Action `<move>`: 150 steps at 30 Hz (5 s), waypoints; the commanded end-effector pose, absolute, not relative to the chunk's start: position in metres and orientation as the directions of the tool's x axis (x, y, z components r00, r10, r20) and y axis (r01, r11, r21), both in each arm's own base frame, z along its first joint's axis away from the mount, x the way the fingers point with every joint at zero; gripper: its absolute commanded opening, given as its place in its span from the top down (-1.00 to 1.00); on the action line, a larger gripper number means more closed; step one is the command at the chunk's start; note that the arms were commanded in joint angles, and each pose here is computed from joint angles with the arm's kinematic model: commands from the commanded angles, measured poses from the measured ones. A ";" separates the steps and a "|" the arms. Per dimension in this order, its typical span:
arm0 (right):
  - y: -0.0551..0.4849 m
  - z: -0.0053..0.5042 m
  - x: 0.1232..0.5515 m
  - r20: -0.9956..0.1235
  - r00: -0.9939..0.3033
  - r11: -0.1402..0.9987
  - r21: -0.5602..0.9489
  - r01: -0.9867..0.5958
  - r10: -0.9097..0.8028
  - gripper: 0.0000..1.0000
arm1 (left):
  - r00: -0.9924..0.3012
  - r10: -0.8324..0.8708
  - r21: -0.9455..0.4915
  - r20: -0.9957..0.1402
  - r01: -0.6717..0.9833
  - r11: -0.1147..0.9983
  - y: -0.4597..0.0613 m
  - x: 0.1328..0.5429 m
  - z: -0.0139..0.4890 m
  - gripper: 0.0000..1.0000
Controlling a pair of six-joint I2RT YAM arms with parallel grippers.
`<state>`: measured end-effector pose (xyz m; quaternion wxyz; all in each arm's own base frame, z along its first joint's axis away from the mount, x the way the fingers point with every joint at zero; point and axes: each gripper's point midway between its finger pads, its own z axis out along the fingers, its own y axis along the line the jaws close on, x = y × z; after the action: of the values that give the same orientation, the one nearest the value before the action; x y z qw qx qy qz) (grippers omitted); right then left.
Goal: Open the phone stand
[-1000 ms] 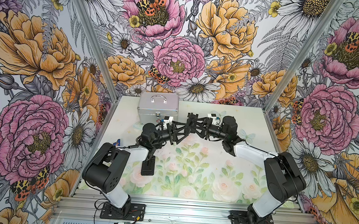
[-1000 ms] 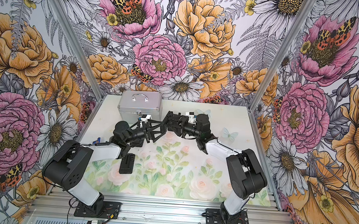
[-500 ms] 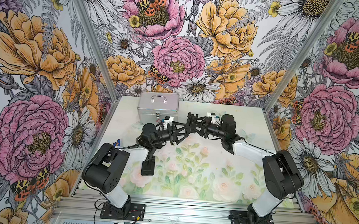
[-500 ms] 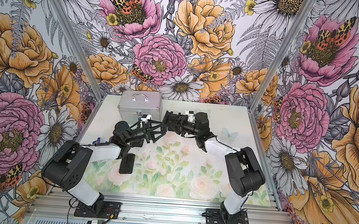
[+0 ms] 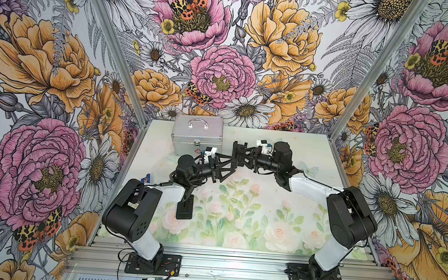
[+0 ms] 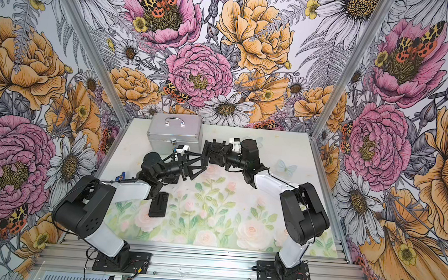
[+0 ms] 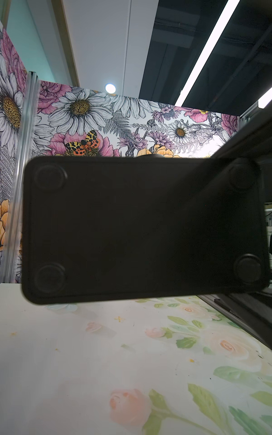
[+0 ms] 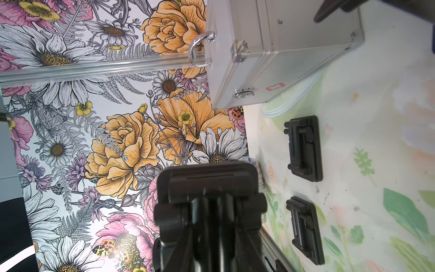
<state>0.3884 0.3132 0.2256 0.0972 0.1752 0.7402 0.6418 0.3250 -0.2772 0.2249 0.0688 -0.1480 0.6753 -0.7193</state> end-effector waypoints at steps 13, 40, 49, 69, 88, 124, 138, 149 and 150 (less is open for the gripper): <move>0.328 0.216 0.384 0.089 -0.934 0.150 0.978 0.148 0.345 1.00 | -0.967 -0.256 -0.995 0.020 0.006 -0.101 -0.276 0.306 0.248 0.05; 0.318 0.244 0.384 0.059 -0.938 0.118 0.988 0.105 0.342 1.00 | -0.961 -0.273 -0.998 0.046 -0.035 -0.043 -0.265 0.310 0.223 -0.98; 0.313 0.241 0.381 0.069 -0.938 0.122 0.986 0.116 0.339 1.00 | -0.961 -0.271 -0.998 0.055 -0.050 -0.026 -0.260 0.310 0.215 -0.98; 0.317 0.215 0.372 0.095 -0.945 0.160 0.975 0.151 0.313 1.00 | -0.962 -0.271 -0.999 0.035 -0.026 -0.037 -0.262 0.318 0.229 -0.97; 0.322 0.208 0.369 0.104 -0.950 0.173 0.972 0.160 0.296 1.00 | -0.964 -0.264 -0.999 0.020 -0.011 -0.039 -0.263 0.317 0.232 -0.34; 0.335 0.219 0.373 0.097 -0.962 0.167 0.976 0.143 0.256 1.00 | -0.957 -0.289 -0.999 0.022 -0.014 -0.030 -0.231 0.324 0.228 -0.03; 0.344 0.216 0.375 0.099 -0.962 0.173 0.974 0.146 0.255 0.84 | -0.966 -0.259 -0.999 0.007 0.004 -0.042 -0.243 0.316 0.240 -0.02; 0.344 0.218 0.375 0.092 -0.961 0.172 0.975 0.140 0.260 0.41 | -0.969 -0.249 -0.999 0.005 0.005 -0.039 -0.243 0.312 0.238 -0.01; 0.345 0.217 0.375 0.093 -0.961 0.172 0.975 0.141 0.260 0.34 | -0.969 -0.247 -0.999 0.006 0.004 -0.039 -0.243 0.312 0.238 -0.01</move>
<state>0.3790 0.3319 0.2121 0.0497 0.1517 0.7650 0.6239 0.3195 -0.2378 0.2123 0.0632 -0.1320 0.6988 -0.7002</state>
